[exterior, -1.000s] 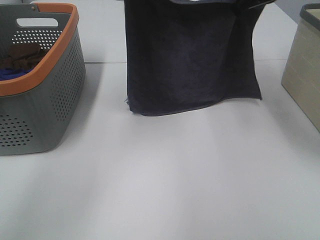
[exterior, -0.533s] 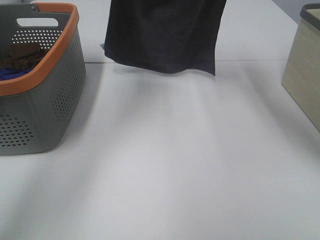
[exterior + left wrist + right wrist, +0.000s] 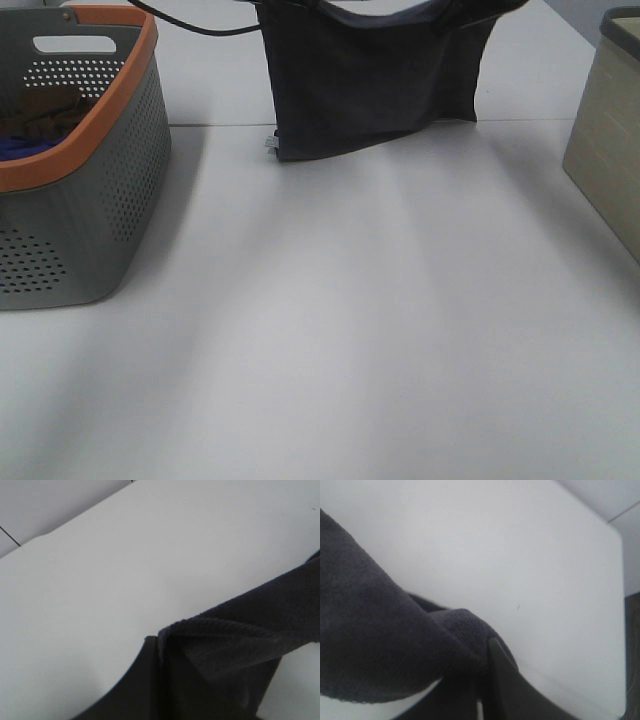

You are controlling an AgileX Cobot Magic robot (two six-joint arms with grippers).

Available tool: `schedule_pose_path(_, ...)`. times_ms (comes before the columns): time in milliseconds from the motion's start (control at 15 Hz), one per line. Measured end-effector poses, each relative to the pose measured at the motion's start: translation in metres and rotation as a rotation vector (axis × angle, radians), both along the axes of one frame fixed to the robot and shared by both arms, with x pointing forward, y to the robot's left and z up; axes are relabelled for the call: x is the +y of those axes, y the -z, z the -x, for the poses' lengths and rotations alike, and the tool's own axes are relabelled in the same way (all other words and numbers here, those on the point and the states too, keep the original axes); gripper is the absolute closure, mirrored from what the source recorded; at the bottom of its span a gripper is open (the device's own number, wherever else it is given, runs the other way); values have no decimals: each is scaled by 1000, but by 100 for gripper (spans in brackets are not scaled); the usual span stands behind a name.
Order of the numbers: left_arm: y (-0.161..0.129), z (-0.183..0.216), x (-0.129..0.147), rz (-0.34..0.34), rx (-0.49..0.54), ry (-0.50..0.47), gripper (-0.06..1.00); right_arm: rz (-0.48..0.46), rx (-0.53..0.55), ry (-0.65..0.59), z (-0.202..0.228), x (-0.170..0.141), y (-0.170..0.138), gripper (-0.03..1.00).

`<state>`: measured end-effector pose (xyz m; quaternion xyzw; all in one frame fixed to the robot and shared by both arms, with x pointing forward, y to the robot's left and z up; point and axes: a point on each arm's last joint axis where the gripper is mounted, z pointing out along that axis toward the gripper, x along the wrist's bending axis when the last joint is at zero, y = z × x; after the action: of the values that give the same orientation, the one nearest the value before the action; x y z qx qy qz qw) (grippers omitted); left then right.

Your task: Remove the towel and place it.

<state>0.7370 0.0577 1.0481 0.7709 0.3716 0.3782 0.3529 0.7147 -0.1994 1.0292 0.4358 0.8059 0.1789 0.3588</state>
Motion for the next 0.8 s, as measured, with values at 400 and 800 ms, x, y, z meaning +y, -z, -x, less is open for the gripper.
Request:
schedule_pose_path(400, 49, 36, -8, -155, 531, 76, 94, -69, 597, 6, 45, 5, 37, 97)
schedule_pose_path(800, 93, 56, -9, -239, 838, 167, 94, -31, 902, 13, 63, 5, 70, 97)
